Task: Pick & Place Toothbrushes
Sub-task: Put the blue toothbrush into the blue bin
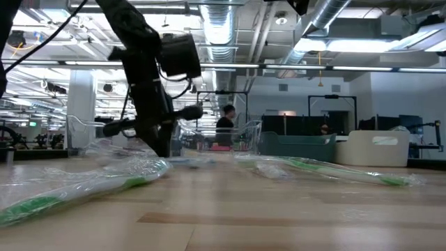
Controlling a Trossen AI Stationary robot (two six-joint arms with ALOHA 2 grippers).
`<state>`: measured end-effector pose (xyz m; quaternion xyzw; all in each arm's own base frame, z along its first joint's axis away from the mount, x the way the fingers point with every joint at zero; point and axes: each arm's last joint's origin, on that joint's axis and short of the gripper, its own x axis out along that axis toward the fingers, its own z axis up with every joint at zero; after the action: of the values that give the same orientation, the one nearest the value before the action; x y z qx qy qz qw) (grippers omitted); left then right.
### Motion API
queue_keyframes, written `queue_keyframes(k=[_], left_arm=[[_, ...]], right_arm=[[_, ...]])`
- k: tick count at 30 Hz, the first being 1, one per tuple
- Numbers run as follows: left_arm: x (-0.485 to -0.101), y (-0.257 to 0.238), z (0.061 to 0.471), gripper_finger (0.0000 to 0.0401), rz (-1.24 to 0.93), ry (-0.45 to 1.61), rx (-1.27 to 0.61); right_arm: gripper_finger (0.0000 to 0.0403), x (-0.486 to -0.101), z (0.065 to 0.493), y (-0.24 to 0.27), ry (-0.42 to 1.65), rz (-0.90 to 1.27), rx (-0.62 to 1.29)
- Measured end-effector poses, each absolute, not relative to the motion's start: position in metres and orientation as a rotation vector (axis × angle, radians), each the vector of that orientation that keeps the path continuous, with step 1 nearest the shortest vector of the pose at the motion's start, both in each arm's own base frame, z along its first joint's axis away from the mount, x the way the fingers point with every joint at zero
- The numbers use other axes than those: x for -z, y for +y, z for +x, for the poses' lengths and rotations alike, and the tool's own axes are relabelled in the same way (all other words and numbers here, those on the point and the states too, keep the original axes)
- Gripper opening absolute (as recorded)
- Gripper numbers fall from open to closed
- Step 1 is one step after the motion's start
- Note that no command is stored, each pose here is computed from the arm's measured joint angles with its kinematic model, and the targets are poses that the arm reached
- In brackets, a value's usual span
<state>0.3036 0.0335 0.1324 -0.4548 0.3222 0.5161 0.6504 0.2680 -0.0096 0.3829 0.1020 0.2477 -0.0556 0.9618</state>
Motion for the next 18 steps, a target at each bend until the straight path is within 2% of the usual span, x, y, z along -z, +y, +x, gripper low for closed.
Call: queue_keyframes(k=[5, 9, 18], left_arm=[[-0.141, 0.001, 0.303, 0.0000, -1.007, 0.657, -1.146], [-0.155, -0.004, 0.300, 0.0000, -0.939, 0.586, -1.134], [-0.190, -0.002, 0.292, 0.0000, -0.621, 0.717, -0.869]], right_arm=[[0.0112, -0.383, 0.268, -0.010, 0.502, 0.207, 0.113], [0.0112, -0.384, 0.268, -0.010, 0.492, 0.207, 0.112], [0.0112, -0.386, 0.270, -0.010, 0.469, 0.207, 0.109]])
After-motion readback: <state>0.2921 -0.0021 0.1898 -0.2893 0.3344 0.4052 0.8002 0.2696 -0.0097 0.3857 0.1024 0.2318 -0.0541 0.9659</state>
